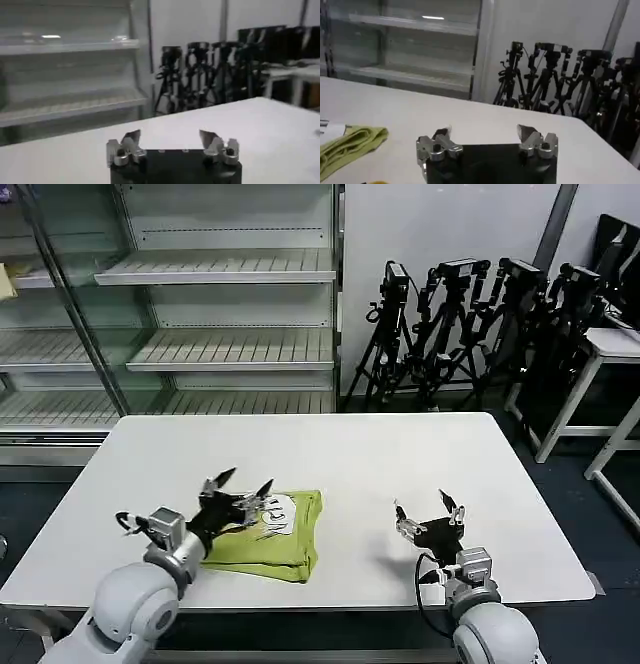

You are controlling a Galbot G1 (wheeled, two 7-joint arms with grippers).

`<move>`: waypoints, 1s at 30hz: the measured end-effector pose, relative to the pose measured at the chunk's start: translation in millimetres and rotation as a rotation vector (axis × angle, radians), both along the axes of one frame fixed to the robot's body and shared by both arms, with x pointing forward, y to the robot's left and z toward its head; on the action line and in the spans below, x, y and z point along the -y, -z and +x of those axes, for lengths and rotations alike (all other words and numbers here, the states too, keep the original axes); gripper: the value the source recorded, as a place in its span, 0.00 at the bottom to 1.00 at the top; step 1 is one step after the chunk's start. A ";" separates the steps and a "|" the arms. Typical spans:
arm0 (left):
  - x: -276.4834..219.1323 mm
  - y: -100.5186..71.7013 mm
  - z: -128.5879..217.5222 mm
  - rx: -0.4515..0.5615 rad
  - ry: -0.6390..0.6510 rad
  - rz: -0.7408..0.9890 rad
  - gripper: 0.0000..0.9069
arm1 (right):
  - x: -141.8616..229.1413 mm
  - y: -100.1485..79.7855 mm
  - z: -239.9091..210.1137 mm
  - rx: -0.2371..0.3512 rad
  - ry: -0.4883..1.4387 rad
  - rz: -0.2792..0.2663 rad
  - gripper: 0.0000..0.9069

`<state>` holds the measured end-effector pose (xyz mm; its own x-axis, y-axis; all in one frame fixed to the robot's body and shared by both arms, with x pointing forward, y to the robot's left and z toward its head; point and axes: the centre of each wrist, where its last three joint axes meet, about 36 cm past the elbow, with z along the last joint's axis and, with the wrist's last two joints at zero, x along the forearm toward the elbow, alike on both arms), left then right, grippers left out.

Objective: Fold and organize the clothes.

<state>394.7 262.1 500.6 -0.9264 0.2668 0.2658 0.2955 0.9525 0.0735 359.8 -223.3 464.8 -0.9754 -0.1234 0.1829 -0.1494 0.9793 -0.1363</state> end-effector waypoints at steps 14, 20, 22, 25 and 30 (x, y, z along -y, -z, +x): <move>-32.1 42.2 -1.7 -0.157 -0.143 -0.031 1.00 | -0.2 0.6 -2.8 0.001 -0.002 0.002 1.00; -35.1 59.7 1.1 -0.186 -0.181 -0.092 1.00 | -0.3 1.3 -4.0 -0.003 0.001 0.005 1.00; -35.4 65.4 1.4 -0.195 -0.187 -0.105 1.00 | -0.6 1.3 -4.0 -0.003 0.001 0.007 1.00; -34.9 74.0 1.3 -0.207 -0.191 -0.122 0.29 | -1.6 1.4 -3.6 -0.005 0.000 0.010 1.00; -32.8 82.2 -0.5 -0.219 -0.187 -0.148 0.01 | -1.3 0.7 -3.0 -0.004 -0.001 0.008 1.00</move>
<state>394.1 294.9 418.4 -0.8879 0.1480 0.4355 0.1078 0.9874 -0.1158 356.8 -222.0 464.1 -0.9746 -0.1253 0.1858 -0.1505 0.9803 -0.1281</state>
